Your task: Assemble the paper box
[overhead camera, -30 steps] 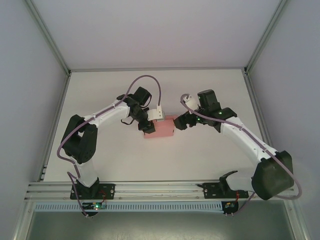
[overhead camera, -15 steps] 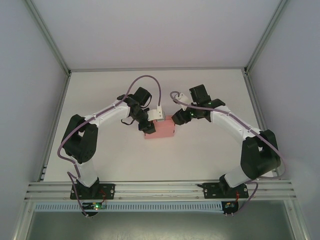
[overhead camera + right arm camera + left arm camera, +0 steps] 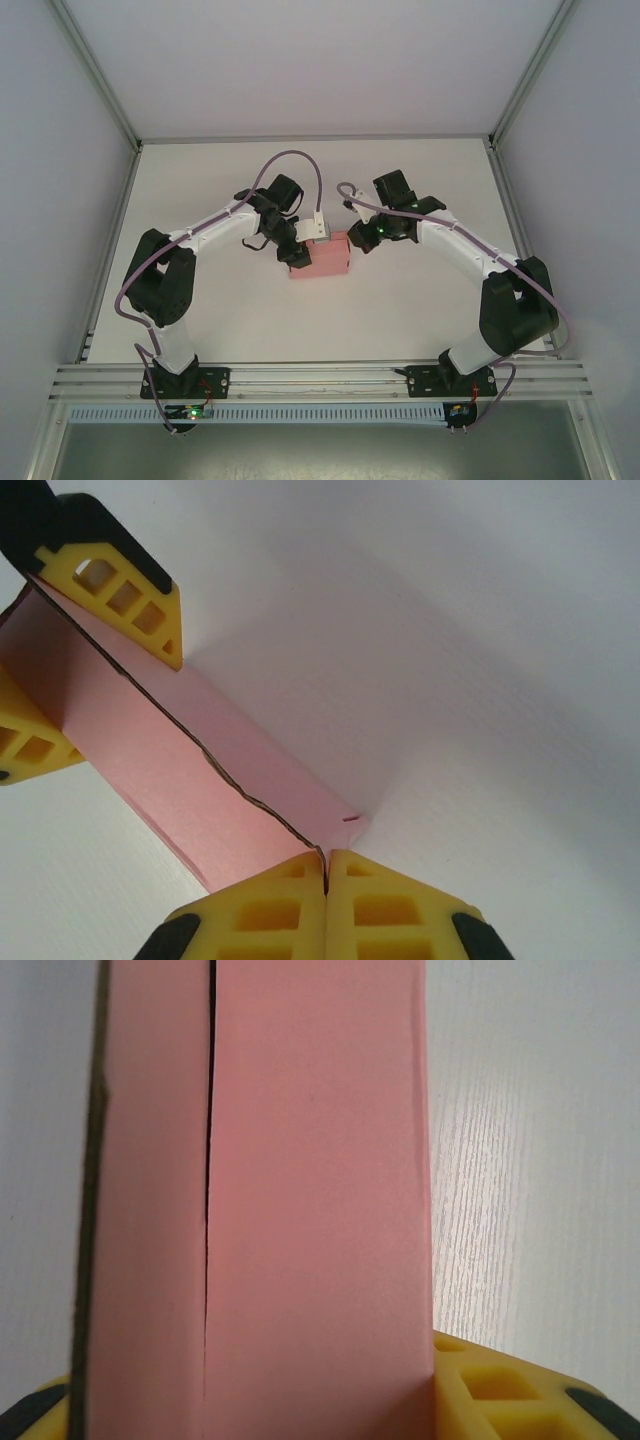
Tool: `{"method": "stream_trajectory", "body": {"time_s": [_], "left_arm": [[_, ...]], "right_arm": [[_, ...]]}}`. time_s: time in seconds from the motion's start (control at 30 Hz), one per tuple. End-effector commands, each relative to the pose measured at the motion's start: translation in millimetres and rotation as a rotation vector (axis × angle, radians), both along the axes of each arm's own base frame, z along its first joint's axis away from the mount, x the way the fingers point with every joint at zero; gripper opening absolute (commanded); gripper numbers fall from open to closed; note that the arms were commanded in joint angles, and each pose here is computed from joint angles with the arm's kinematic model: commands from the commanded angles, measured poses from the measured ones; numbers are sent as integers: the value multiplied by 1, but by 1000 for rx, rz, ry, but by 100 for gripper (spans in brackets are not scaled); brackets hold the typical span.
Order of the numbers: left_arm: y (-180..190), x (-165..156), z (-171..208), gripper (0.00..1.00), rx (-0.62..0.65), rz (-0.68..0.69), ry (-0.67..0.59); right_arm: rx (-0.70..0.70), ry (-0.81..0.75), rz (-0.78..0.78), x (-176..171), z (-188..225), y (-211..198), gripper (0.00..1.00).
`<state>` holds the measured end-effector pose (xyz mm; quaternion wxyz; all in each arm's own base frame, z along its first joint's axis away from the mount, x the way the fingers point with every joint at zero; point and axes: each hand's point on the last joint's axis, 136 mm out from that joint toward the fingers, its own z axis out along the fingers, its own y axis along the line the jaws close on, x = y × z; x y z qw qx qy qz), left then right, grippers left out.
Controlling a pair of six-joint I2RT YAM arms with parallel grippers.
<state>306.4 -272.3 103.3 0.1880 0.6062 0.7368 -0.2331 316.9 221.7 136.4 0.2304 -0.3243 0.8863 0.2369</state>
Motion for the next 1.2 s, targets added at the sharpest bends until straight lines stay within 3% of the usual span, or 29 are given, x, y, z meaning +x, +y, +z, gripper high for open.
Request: {"method": "stream_trajectory", "body": {"time_s": [0.0, 0.3, 0.5, 0.87, 1.1, 1.17], "left_arm": [[-1, 9, 1, 26, -8, 56, -8], [-8, 15, -1, 26, 11, 90, -40], [-10, 16, -2, 26, 20, 94, -55], [-10, 18, -4, 29, 26, 102, -59], [-12, 25, -3, 34, 18, 137, -61], [-13, 28, -2, 39, 15, 154, -68]], "right_arm": [[106, 98, -29, -12, 17, 26, 0], [296, 205, -253, -2, 27, 46, 0], [353, 227, -295, 0, 27, 50, 0], [71, -32, -257, -1, -11, 13, 0], [98, -110, -230, -4, -12, 20, 0], [76, -137, -252, -2, -16, 19, 0]]}}
